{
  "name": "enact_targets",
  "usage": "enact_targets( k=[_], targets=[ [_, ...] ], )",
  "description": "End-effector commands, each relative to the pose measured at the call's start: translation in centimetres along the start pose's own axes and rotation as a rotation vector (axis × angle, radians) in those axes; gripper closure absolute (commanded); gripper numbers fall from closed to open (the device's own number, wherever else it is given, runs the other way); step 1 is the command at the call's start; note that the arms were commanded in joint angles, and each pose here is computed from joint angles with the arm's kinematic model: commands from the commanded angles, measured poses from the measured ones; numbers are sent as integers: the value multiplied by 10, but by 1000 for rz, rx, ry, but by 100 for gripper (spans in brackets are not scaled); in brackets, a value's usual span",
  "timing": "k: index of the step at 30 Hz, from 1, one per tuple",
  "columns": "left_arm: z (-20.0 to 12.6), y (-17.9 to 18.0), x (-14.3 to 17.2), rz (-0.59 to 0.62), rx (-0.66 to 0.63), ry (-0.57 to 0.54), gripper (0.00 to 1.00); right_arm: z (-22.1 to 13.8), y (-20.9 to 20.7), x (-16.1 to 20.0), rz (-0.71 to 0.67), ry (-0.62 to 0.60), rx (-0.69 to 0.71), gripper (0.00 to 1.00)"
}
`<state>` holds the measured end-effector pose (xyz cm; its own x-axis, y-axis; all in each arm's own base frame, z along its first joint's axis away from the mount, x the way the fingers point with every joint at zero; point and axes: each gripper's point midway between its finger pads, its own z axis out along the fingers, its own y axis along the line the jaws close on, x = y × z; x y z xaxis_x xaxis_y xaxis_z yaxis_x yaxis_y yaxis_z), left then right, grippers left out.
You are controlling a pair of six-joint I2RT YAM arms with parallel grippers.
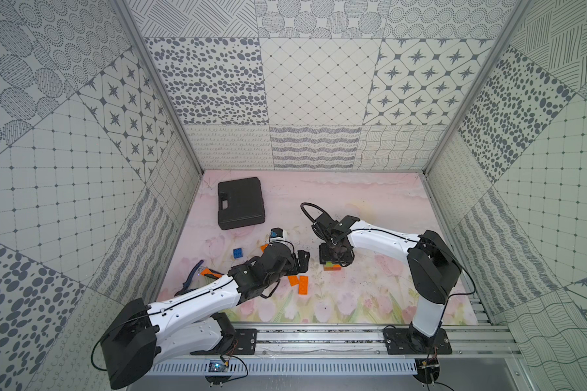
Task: Assemble the number 5 with lego
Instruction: Assemble the lego brick with the lego brick.
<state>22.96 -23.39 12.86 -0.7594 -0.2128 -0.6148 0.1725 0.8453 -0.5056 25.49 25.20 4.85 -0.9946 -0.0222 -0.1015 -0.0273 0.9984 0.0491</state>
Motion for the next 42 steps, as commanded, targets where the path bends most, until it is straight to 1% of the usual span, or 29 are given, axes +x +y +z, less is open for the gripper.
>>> enact_targets(
  k=[1, 6, 13, 16, 23, 31, 36, 42],
  targets=[
    [1, -2, -1, 15, 8, 6, 1, 27, -15, 11, -2, 62, 50, 43],
    [2, -1, -1, 11, 6, 6, 1, 41, -16, 17, -9, 94, 72, 43],
    [2, 1, -1, 8, 0, 1, 1, 38, -14, 12, -44, 80, 113, 43],
    [1, 2, -1, 9, -3, -1, 1, 37, -15, 12, -64, 72, 153, 43],
    [0, 4, 1, 6, -6, -4, 1, 42, -11, 17, -59, 85, 125, 43],
    [0, 5, 1, 3, -7, -4, 1, 42, -12, 15, -52, 79, 113, 42],
    [0, 4, 0, 3, -5, -7, 1, 39, -11, 12, -43, 74, 82, 42],
    [1, 4, 0, 3, -7, -7, 1, 36, -14, 10, -46, 67, 86, 41]
  ],
)
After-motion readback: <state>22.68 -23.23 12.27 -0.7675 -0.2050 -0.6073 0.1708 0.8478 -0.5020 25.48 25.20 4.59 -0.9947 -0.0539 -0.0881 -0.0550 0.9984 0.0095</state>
